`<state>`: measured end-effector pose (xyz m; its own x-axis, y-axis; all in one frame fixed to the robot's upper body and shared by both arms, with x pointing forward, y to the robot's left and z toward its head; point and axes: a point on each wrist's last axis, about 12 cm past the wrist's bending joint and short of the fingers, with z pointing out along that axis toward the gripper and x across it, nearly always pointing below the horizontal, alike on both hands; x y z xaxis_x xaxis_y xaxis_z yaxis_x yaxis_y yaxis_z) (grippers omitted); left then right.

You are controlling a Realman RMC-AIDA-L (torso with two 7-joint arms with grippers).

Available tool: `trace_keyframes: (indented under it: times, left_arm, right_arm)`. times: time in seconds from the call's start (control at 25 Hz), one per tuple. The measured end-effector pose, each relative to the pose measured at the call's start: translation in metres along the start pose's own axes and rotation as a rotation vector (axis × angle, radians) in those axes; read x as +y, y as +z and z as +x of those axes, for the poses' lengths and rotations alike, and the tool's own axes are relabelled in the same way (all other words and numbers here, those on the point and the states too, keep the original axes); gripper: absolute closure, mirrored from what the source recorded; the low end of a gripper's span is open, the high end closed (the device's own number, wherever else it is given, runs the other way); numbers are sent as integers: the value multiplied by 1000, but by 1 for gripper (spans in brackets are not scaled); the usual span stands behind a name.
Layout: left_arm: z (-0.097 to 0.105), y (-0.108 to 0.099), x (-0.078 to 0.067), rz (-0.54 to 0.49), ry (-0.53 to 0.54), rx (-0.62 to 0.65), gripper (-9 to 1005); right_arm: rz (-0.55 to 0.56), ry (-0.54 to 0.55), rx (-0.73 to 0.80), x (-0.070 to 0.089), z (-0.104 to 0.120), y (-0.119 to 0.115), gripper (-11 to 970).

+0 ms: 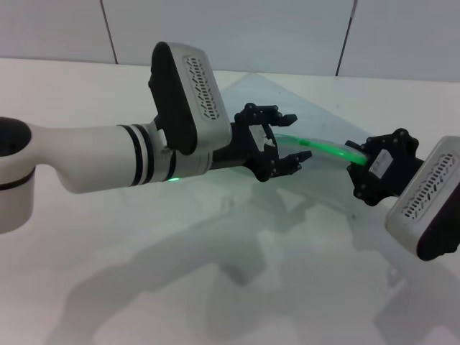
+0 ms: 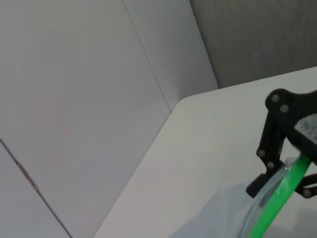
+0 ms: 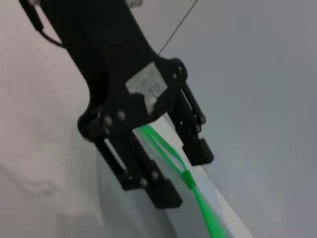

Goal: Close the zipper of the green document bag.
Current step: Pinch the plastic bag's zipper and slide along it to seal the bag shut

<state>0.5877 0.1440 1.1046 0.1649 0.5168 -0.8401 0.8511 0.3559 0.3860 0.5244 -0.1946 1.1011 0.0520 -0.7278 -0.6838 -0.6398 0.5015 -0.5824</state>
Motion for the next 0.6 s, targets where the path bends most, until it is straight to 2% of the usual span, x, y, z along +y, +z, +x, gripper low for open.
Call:
trace_keyframes:
  times: [0.24, 0.44, 0.6]
  left_arm:
    - [-2, 7, -3, 14, 26, 8, 390]
    - [-4, 11, -7, 22, 56, 12, 414]
    - [-8, 14, -7, 21, 60, 3, 507]
  right_arm:
    - [0, -1, -4, 0, -1, 0, 901]
    - [3, -3, -10, -1, -3, -1, 898]
    - [3, -4, -11, -1, -4, 0, 897]
